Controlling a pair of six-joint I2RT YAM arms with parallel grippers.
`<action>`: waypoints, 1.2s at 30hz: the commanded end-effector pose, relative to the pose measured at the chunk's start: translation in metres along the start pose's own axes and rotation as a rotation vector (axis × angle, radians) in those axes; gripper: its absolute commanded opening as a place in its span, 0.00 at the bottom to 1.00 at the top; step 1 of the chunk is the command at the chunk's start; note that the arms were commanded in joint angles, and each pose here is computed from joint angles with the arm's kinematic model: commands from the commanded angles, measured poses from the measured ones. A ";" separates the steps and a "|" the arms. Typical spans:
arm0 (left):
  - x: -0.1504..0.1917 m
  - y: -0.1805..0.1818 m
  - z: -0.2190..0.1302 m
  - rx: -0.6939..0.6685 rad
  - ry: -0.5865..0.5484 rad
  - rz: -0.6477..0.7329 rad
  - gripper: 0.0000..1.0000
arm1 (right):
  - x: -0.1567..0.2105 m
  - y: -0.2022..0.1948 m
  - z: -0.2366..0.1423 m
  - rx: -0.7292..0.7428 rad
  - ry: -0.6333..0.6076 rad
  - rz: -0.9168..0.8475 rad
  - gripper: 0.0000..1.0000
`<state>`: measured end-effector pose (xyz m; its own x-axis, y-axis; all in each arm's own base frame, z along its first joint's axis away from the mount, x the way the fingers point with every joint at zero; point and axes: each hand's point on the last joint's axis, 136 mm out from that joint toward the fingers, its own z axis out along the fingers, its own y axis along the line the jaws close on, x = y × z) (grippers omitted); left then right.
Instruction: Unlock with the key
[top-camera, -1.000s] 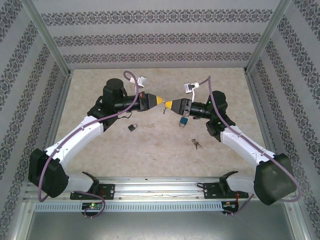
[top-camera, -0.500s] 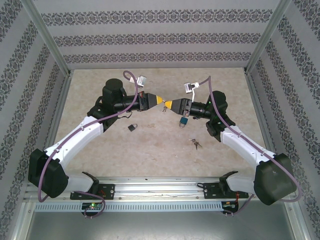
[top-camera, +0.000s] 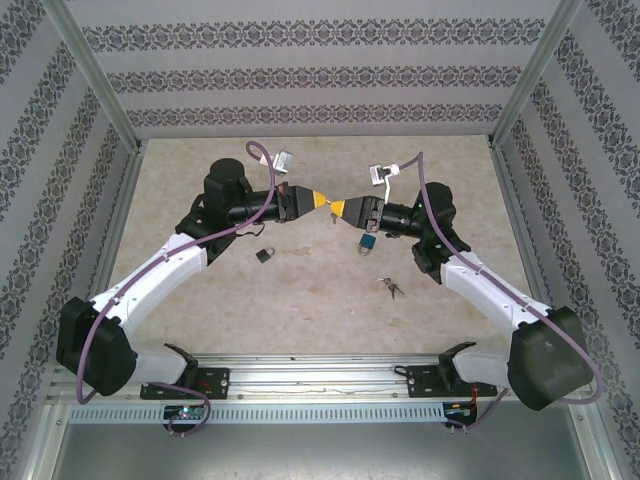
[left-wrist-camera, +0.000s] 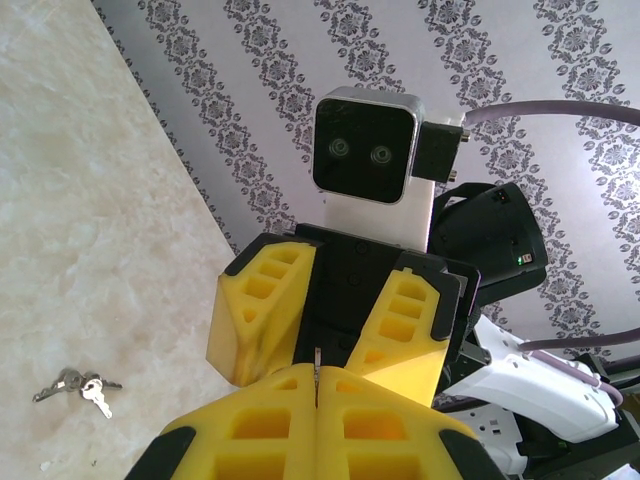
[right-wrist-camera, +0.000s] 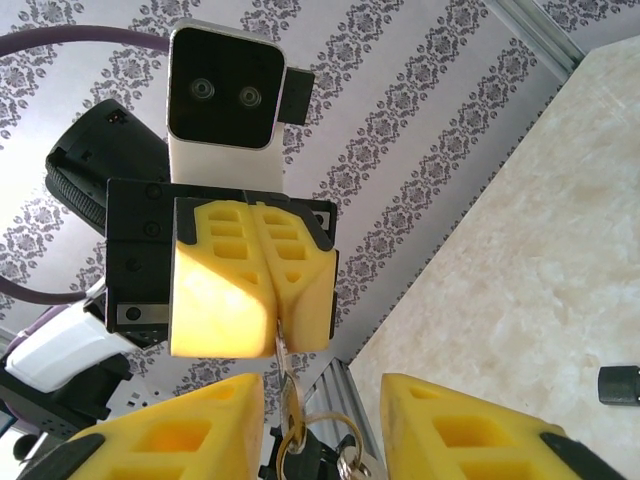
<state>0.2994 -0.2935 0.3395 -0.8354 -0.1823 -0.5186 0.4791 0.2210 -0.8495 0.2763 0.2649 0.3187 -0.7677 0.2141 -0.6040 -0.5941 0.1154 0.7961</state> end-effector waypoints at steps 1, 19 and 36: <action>-0.001 -0.012 -0.002 0.041 -0.006 0.040 0.00 | 0.002 0.007 0.001 -0.025 -0.004 -0.024 0.35; -0.005 -0.012 -0.004 0.014 -0.027 0.053 0.00 | 0.009 0.009 -0.001 -0.042 0.023 -0.024 0.26; -0.006 -0.010 -0.003 0.014 -0.033 0.047 0.00 | 0.011 0.021 -0.004 -0.064 0.034 -0.044 0.30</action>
<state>0.3012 -0.2928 0.3364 -0.8373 -0.1891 -0.5129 0.4693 0.2327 -0.8518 0.2679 0.2644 0.3197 -0.7735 0.1973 -0.6022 -0.5970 0.0921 0.7970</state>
